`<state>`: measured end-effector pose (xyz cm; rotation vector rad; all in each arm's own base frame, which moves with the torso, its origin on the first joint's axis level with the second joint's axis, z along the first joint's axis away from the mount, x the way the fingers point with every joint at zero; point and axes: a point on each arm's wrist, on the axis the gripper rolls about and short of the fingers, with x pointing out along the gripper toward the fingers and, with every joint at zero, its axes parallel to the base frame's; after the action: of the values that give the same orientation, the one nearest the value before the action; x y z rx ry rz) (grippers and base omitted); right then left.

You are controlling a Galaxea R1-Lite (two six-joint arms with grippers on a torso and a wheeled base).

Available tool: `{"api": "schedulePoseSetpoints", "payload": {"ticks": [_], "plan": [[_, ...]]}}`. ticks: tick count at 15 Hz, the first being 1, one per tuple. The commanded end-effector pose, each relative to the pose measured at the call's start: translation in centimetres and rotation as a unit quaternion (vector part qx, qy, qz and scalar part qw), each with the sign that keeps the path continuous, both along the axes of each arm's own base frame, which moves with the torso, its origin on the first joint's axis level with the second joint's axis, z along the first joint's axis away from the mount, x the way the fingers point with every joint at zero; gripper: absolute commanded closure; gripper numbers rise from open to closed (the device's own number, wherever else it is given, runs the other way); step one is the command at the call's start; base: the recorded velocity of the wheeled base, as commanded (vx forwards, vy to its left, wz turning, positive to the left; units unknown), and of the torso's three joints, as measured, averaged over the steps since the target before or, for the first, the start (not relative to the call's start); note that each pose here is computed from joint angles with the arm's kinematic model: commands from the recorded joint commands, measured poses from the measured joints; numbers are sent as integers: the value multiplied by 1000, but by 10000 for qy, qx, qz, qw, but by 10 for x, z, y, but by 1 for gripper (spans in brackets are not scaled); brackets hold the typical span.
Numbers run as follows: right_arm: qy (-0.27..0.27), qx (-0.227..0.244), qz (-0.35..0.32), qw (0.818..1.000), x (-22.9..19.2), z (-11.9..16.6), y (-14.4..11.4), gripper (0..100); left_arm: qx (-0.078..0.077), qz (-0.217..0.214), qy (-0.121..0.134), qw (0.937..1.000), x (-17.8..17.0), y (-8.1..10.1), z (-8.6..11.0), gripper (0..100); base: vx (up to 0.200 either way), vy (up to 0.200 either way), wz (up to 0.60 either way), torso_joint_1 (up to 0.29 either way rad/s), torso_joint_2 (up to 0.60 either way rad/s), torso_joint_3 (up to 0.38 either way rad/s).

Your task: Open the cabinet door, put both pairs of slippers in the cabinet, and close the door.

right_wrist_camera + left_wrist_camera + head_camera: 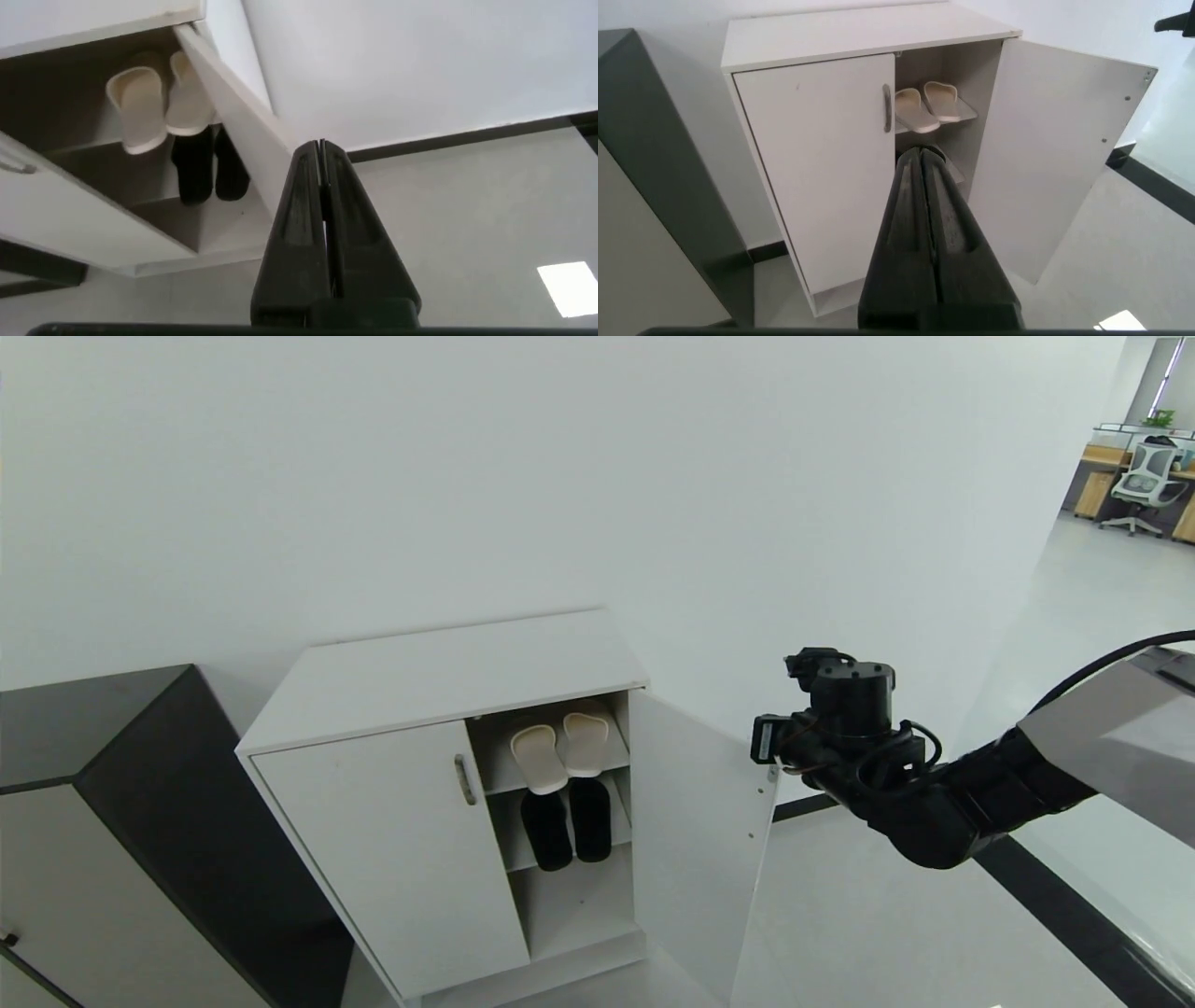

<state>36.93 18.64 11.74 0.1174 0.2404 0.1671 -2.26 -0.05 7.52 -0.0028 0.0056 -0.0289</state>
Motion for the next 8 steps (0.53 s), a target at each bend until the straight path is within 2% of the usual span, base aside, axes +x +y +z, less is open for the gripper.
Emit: {"api": "schedulePoseSetpoints", "payload": {"ticks": [1, 8], "plan": [[119, -55, -57, 9999, 8, -13, -1, 100, -1, -1, 3, 10000, 0, 0, 0, 100, 0, 0, 0, 0, 0, 0], [330, -165, -95, 9993, 17, -37, 0, 100, -9, -1, 3, 10000, 0, 0, 0, 100, 0, 0, 0, 0, 0, 0]]}}
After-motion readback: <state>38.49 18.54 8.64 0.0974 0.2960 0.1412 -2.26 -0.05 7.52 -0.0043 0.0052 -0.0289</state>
